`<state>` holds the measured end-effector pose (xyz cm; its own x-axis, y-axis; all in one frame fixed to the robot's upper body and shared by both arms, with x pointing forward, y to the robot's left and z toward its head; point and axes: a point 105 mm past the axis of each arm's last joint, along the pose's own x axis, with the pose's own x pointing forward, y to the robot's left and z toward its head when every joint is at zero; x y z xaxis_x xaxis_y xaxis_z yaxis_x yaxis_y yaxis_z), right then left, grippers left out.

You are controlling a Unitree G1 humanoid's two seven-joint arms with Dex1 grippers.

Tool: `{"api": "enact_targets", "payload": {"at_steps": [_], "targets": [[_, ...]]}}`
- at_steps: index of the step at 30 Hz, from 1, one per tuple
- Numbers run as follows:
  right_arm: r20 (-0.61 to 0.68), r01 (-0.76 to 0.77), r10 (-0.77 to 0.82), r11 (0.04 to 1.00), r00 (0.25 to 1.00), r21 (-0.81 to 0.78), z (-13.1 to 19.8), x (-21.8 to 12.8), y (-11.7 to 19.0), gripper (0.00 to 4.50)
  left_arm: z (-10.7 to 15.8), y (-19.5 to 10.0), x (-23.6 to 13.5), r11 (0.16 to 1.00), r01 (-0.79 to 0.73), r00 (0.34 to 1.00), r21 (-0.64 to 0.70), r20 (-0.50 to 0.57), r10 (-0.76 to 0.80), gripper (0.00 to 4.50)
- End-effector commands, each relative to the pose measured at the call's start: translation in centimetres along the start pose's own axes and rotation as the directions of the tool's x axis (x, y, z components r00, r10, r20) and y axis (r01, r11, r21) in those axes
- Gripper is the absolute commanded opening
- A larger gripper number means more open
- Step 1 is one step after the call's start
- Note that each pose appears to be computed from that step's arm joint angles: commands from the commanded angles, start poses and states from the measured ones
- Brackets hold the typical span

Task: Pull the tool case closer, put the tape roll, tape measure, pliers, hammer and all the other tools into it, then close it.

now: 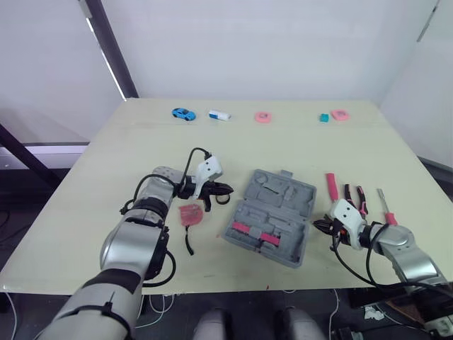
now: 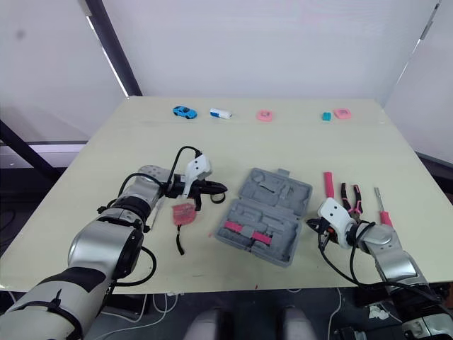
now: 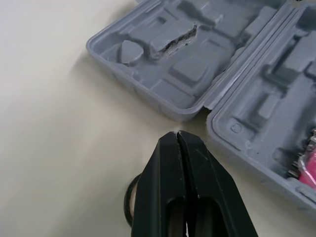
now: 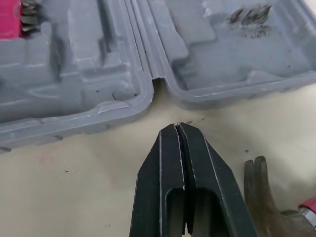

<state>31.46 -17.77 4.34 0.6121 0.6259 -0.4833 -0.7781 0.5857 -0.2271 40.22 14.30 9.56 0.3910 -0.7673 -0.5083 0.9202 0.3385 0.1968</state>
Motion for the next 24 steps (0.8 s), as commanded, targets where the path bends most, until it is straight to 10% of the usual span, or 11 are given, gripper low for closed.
{"api": "enact_targets", "payload": {"at_steps": [1,24], "targets": [[0.03,0.024,-0.023,0.999,0.999,-0.03,1.1,0.2,-0.6,0.0,0.6,0.5,0.1,1.0,-0.026,1.0,0.013,0.0,0.026,0.05],[0.074,0.034,-0.031,0.999,0.997,-0.042,2.2,2.1,0.2,0.0,-0.7,-0.5,2.0,1.0,-0.017,0.997,-0.005,-0.082,0.017,0.05]]}}
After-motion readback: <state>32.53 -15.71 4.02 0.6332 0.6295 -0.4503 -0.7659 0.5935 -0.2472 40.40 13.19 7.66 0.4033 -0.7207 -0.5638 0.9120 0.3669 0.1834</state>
